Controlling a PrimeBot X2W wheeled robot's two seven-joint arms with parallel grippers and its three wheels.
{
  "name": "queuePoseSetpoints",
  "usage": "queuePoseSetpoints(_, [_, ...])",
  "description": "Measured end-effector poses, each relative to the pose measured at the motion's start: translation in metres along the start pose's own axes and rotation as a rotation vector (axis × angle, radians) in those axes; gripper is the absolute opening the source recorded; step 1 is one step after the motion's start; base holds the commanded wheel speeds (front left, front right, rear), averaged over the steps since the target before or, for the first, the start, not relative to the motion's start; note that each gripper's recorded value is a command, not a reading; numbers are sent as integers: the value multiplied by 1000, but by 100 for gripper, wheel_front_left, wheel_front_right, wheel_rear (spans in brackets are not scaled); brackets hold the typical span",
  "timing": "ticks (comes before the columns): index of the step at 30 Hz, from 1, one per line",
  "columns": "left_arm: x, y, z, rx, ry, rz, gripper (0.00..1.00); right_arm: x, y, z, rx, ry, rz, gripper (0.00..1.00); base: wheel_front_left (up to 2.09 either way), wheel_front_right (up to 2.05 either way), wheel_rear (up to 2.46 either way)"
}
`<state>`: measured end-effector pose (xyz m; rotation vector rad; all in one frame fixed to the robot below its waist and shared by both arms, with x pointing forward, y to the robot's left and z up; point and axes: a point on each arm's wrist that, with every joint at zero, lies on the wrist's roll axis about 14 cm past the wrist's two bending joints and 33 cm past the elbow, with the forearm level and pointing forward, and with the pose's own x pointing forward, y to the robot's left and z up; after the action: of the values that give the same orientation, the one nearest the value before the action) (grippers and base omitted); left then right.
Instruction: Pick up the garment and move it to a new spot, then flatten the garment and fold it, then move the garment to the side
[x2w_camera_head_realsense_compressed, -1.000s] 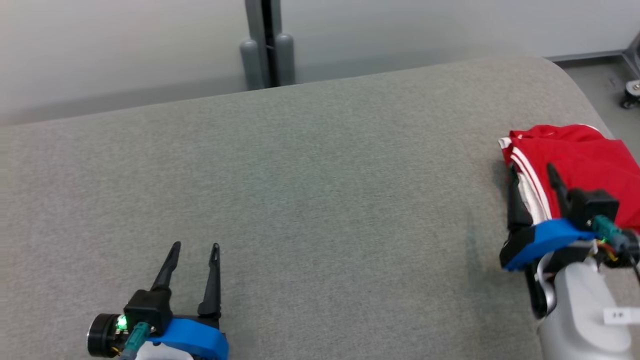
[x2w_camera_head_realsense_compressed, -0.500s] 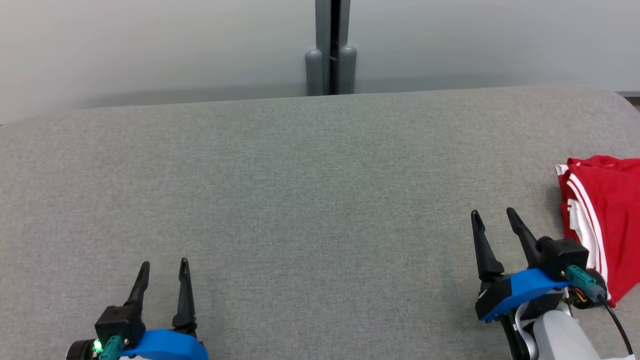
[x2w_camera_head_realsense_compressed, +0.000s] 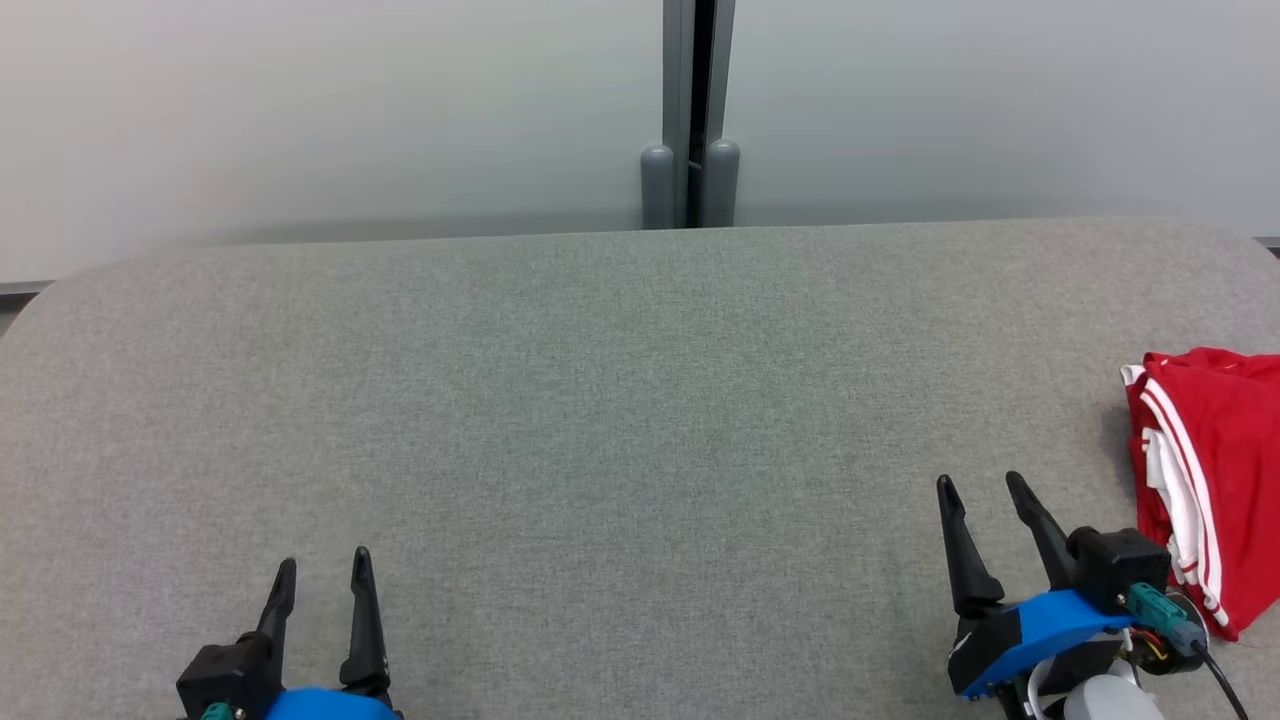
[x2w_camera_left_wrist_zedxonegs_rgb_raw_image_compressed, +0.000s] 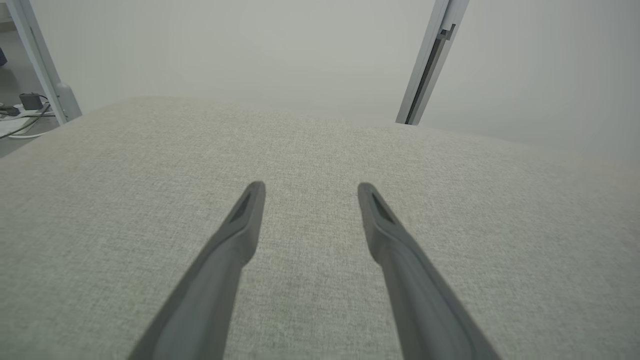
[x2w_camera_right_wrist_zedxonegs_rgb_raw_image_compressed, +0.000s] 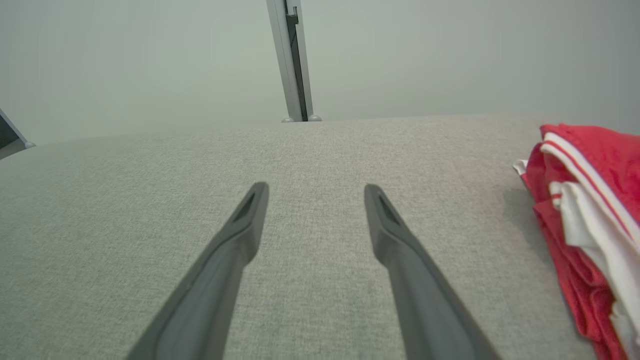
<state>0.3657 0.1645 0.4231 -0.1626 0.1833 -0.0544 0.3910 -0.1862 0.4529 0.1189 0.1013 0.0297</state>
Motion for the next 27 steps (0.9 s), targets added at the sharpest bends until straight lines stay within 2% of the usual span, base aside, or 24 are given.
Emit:
queuePoseSetpoints(5, [-4, 0, 10, -24, -36, -2, 100, -8, 0, 0, 5, -4, -2, 100, 0, 0, 0])
queuePoseSetpoints(6, [-5, -1, 12, -30, -42, -4, 0, -9, 0, 1, 6, -6, -2, 0, 0, 0, 0])
queuePoseSetpoints(13, [-16, 3, -13, -53, 42, 16, 0, -20, -3, -23, 36, 72, -22, 0, 0, 0, 0])
queuePoseSetpoints(27, [-15, 13, -8, -298, 42, 78, 0, -18, -11, -15, 293, 54, -84, 0, 0, 0, 0])
